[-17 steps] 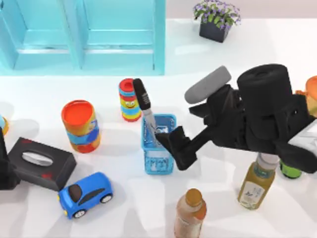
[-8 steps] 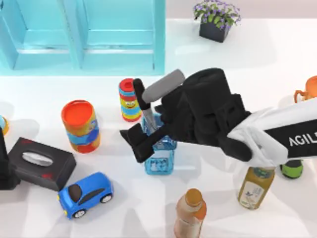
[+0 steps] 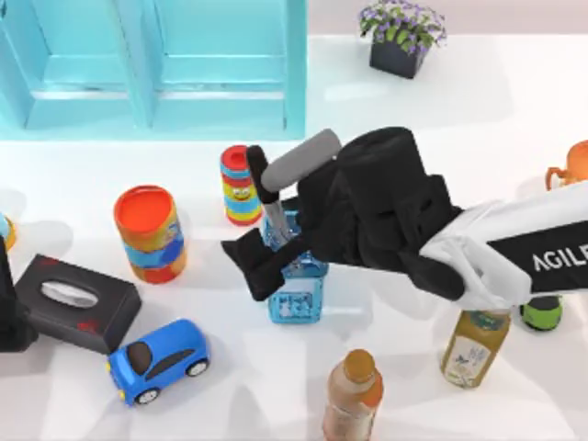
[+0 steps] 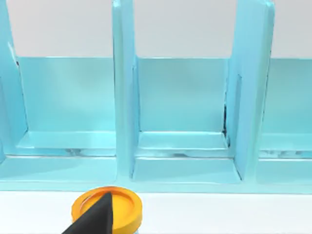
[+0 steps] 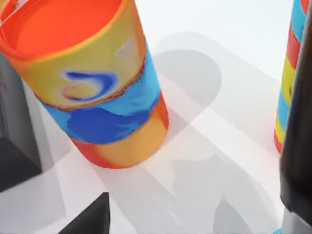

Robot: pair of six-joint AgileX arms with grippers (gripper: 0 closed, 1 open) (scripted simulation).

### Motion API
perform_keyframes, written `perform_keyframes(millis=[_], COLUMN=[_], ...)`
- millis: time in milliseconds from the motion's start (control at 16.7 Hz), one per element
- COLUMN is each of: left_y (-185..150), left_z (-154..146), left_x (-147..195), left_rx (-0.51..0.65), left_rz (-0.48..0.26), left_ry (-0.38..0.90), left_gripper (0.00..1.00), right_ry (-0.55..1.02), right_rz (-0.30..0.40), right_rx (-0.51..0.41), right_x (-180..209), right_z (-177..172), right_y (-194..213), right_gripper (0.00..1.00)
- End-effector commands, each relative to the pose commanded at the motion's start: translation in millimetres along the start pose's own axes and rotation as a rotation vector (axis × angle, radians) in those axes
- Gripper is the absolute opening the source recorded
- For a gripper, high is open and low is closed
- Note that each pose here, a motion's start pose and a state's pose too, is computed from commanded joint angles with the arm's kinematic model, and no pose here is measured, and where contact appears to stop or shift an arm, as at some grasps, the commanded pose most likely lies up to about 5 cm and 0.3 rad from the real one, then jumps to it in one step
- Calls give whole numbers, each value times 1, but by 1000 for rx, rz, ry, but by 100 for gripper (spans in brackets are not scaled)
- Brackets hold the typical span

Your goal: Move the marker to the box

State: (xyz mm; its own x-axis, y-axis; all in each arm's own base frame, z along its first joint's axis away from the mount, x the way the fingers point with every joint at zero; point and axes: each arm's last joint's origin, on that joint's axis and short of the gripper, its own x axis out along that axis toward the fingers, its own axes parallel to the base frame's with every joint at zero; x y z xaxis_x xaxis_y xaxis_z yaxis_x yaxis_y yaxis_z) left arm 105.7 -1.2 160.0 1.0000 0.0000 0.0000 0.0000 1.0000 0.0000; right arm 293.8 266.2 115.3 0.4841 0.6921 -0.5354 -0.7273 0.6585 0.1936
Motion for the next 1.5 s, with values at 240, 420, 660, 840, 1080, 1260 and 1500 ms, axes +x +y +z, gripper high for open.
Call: perform_keyframes(millis=[240,420,660,840,1080,1260,1500], left_y=[0,0,0,0,0,0,0], left_z=[0,0,0,0,0,0,0], left_x=[0,0,0,0,0,0,0], left_rx=[0,0,0,0,0,0,0], left_rz=[0,0,0,0,0,0,0], left_ry=[0,0,0,0,0,0,0], left_gripper=[100,100,100,100,100,100,100], right_ry=[0,0,0,0,-8,-3,24], right_rz=[0,0,0,0,4,9,20], right_rx=[0,0,0,0,1,-1,-2], right_x=[0,0,0,0,-1,-9,-49], right_z=[0,0,0,0,3,9,36], right_y=[0,0,0,0,1,-5,-30], right_gripper=[40,17,0,0,0,0,0])
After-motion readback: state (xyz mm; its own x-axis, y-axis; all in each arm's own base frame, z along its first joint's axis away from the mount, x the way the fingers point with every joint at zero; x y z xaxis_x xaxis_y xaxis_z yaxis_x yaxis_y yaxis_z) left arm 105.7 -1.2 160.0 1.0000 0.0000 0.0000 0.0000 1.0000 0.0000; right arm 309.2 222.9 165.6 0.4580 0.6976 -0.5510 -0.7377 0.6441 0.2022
